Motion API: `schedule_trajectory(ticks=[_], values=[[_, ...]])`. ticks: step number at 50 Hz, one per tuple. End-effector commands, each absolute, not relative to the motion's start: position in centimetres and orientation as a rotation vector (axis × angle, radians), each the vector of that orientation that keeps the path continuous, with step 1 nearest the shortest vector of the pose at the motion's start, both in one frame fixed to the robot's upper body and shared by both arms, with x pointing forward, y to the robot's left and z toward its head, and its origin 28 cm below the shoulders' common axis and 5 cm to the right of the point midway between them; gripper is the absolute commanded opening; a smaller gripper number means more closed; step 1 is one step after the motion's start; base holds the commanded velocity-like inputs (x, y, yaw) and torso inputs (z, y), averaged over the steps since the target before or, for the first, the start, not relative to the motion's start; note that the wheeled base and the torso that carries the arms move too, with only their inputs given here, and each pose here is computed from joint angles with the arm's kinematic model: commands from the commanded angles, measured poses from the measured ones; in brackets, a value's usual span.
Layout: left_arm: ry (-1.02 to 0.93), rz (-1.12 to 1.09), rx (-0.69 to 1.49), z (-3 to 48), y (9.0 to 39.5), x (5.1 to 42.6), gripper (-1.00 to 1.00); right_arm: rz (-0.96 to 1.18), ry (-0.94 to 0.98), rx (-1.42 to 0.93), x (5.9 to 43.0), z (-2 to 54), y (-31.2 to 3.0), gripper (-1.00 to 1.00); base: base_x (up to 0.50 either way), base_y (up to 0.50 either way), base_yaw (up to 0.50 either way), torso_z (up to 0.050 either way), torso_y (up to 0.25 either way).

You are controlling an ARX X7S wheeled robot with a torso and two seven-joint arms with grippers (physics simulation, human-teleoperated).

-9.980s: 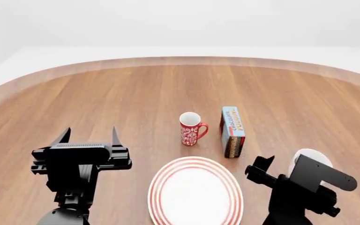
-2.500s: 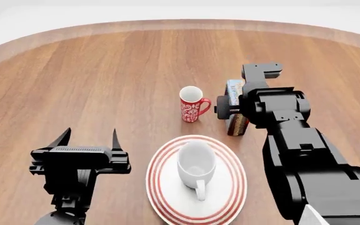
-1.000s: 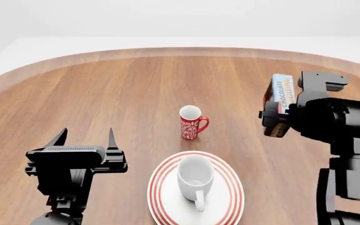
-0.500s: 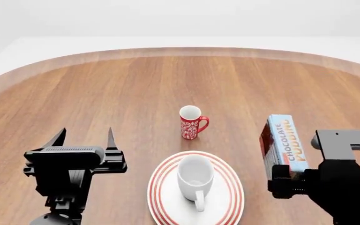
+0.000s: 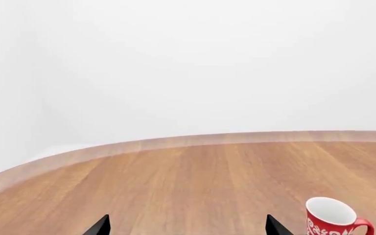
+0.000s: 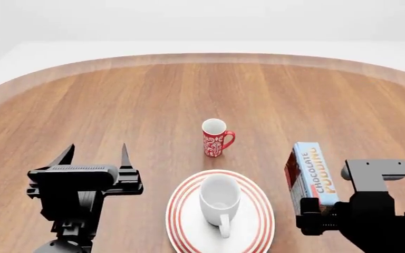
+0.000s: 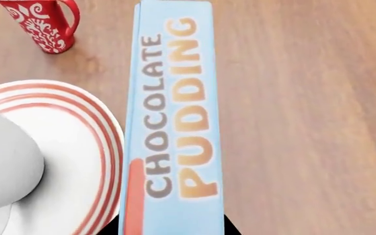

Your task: Pick up the white mug and put it on the plate, and put the chocolate pudding to the right of the plate.

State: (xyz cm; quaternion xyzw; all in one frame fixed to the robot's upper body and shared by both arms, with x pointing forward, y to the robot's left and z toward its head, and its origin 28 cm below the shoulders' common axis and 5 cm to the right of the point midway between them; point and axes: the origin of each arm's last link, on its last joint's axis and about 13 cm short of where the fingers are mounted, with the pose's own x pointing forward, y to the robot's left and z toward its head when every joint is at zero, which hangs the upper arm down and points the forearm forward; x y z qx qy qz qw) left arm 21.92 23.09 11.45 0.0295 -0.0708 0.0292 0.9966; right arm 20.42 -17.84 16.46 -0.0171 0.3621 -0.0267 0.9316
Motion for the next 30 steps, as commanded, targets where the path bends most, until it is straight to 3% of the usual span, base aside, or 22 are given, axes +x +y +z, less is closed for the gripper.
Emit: schedule_trajectory(ticks=[1,30], values=[[-0.141,0.058,0.060,11.4,23.1,21.9,1.00,-0.051,0.759,-0.008,22.2,14.3,-18.1,-1.00,0.00,0.00,0.00,0.000,0.000],[-0.143,0.055,0.064,11.5,23.0,21.9,1.00,-0.131,0.799,0.006,22.7,12.7,-19.5,-1.00,0.00,0.00,0.00,0.000,0.000]])
